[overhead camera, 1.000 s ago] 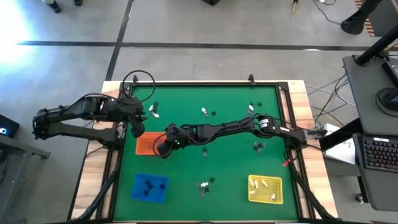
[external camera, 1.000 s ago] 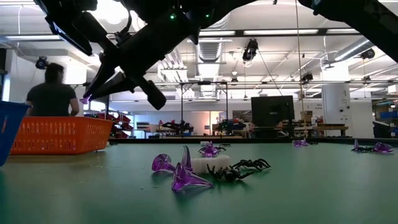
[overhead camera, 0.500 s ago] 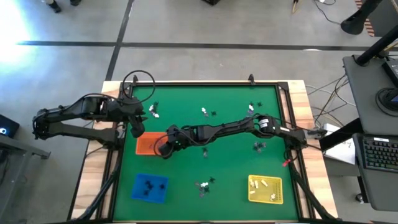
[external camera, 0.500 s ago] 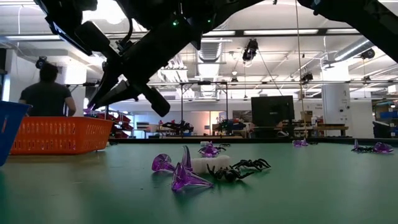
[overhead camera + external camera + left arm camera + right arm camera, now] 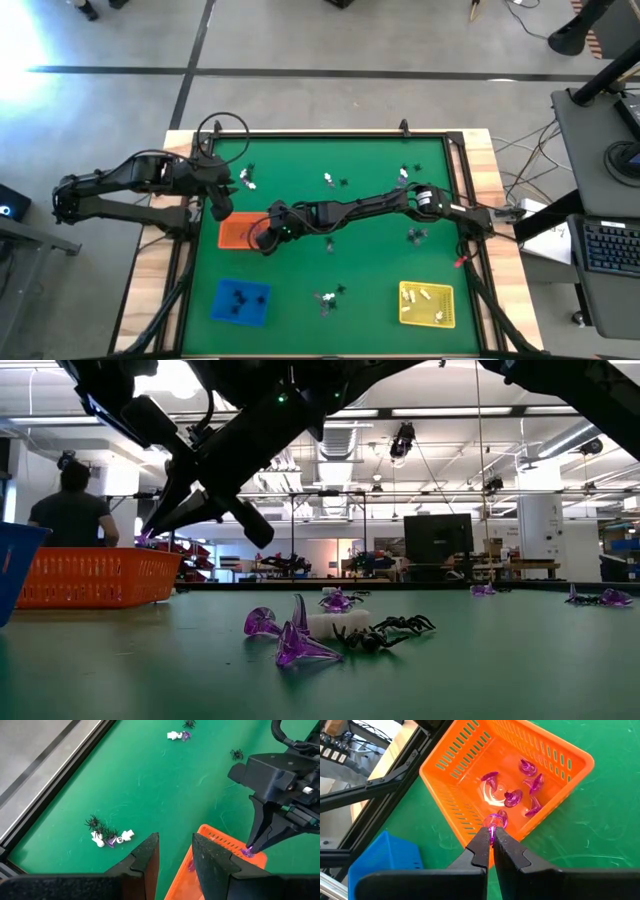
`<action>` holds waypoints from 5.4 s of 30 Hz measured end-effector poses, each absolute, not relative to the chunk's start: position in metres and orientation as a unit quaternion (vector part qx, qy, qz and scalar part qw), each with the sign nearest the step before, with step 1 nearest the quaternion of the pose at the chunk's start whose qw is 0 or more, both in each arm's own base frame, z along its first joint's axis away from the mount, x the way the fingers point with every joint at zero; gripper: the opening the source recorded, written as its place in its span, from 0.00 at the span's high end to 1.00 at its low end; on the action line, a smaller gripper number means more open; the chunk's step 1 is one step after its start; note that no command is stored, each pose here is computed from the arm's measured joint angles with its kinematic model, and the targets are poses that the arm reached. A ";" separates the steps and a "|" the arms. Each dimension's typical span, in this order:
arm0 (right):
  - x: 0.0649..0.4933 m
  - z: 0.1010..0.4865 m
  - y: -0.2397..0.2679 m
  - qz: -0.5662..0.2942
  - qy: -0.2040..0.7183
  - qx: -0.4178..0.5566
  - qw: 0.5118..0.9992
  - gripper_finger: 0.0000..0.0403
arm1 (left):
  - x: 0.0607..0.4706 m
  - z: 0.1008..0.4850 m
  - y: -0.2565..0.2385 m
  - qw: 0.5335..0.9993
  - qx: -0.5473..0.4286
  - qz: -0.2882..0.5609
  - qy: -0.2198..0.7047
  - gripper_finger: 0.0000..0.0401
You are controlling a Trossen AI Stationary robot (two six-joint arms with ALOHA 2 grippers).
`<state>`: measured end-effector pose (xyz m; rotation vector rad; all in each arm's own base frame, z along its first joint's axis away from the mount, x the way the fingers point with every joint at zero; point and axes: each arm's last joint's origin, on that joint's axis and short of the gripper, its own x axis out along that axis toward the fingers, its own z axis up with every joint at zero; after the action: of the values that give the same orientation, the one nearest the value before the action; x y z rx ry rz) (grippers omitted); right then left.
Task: Sort Halloween decoration
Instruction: Put the violet witch hat toy into the orange bin, then put the white skeleton toy into the yellow bin
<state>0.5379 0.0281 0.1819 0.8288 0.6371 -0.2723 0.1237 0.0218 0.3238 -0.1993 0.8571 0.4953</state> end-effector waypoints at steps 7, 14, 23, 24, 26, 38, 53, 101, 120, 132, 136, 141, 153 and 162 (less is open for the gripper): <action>0.538 0.182 0.028 -0.127 0.303 0.390 0.860 0.96 | 0.125 0.324 0.022 0.877 -0.096 0.237 0.407 0.76; 0.539 0.184 0.028 -0.121 0.293 0.389 0.865 0.85 | 0.125 0.324 0.022 0.877 -0.098 0.234 0.407 0.76; 0.539 0.187 0.028 -0.121 0.296 0.386 0.865 0.81 | 0.125 0.324 0.021 0.878 -0.100 0.229 0.408 0.76; 0.539 0.189 0.028 -0.123 0.301 0.384 0.864 0.81 | 0.125 0.324 0.021 0.878 -0.100 0.229 0.408 0.76; 0.535 0.198 0.028 -0.130 0.321 0.376 0.860 0.82 | 0.125 0.324 0.021 0.878 -0.100 0.229 0.408 0.76; 0.481 0.263 0.057 -0.159 0.520 0.265 0.796 0.81 | 0.133 0.320 0.022 0.871 -0.098 0.230 0.422 0.76; 0.449 0.226 0.098 -0.229 0.618 0.190 0.728 0.83 | 0.143 0.322 0.023 0.886 -0.097 0.212 0.401 0.76; 0.334 0.363 0.156 -0.339 0.410 0.199 0.823 0.83 | 0.251 0.281 -0.002 0.901 -0.149 0.032 0.406 0.73; 0.320 0.381 0.134 -0.315 0.438 0.101 0.836 0.83 | 0.285 0.242 -0.068 0.886 -0.135 -0.051 0.440 0.73; 0.324 0.382 0.121 -0.318 0.445 0.087 0.833 0.83 | 0.309 0.211 -0.092 0.866 -0.205 -0.047 0.454 0.73; 0.325 0.382 0.120 -0.333 0.435 0.113 0.829 0.83 | 0.319 0.211 -0.103 0.868 -0.193 -0.059 0.454 0.73; 0.323 0.383 0.120 -0.345 0.424 0.151 0.824 0.83 | 0.327 0.209 -0.114 0.872 -0.162 -0.081 0.456 0.73; 0.313 0.377 0.160 -0.244 0.485 0.155 0.826 0.83 | 0.317 0.221 -0.112 0.872 -0.118 -0.071 0.470 0.73; 0.335 0.343 0.187 -0.157 0.486 0.089 0.855 0.83 | 0.300 0.251 -0.104 0.889 -0.102 -0.055 0.443 0.73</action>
<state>0.3347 0.1865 0.3427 0.1863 1.0213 -0.3307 0.2996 -0.1037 0.2508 -0.2126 0.9197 -0.1141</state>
